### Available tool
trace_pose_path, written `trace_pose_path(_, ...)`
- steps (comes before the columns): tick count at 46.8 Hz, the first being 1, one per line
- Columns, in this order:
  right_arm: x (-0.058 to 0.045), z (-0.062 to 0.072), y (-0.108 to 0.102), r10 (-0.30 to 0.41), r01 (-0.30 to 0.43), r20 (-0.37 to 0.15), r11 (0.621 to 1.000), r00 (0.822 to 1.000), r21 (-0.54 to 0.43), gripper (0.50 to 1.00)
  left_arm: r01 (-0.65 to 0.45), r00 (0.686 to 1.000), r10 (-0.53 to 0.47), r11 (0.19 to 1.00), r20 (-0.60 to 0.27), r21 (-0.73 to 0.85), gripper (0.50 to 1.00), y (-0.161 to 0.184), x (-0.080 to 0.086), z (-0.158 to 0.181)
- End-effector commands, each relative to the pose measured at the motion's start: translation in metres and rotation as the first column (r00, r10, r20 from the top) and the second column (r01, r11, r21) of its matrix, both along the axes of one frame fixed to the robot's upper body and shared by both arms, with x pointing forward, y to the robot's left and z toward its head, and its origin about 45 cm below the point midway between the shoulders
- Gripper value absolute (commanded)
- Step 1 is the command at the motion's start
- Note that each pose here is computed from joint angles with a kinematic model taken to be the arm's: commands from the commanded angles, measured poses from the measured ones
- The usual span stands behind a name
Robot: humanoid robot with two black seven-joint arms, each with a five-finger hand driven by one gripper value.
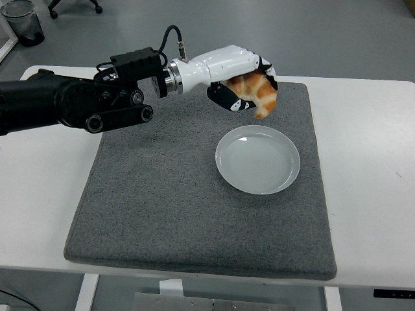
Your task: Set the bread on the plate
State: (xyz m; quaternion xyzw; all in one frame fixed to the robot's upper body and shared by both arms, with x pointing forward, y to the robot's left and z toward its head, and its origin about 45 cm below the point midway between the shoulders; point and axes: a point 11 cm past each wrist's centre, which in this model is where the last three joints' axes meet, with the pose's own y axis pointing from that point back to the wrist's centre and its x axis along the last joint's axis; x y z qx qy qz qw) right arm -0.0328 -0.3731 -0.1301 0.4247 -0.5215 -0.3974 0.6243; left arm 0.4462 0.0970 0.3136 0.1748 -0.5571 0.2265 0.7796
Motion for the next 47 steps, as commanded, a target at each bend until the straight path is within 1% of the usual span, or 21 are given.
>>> trace_pose_path(1, 0.000, 0.000, 0.000, 0.000, 0.000, 0.000, 1.000, 1.000, -0.001, 0.938, 0.011, 1.000, -0.011, 0.999, 0.009, 0.031, 0.500, -0.004, -0.003, -0.021)
trace_pose_path(7, 0.000, 0.000, 0.000, 0.000, 0.000, 0.000, 1.000, 1.000, -0.001, 0.938, 0.020, 1.000, -0.021, 0.998, 0.007, 0.055, 0.500, -0.009, -0.011, -0.051)
trace_pose_path(15, 0.000, 0.000, 0.000, 0.000, 0.000, 0.000, 1.000, 1.000, -0.002, 0.938, 0.009, 1.000, -0.008, 0.999, -0.019, 0.051, 0.500, -0.011, -0.017, -0.074)
trace_pose_path(33, 0.000, 0.000, 0.000, 0.000, 0.000, 0.000, 1.000, 1.000, -0.002, 0.938, 0.024, 0.998, -0.022, 0.999, -0.051, 0.039, 0.500, -0.026, -0.027, -0.094)
trace_pose_path(37, 0.000, 0.000, 0.000, 0.000, 0.000, 0.000, 1.000, 1.000, -0.002, 0.938, 0.016, 0.999, -0.014, 0.999, -0.046, 0.043, 0.500, -0.027, -0.025, -0.096)
trace_pose_path(47, 0.000, 0.000, 0.000, 0.000, 0.000, 0.001, 1.000, 1.000, -0.002, 0.938, 0.010, 0.997, -0.007, 0.999, -0.073, 0.045, 0.500, -0.031, -0.031, -0.113)
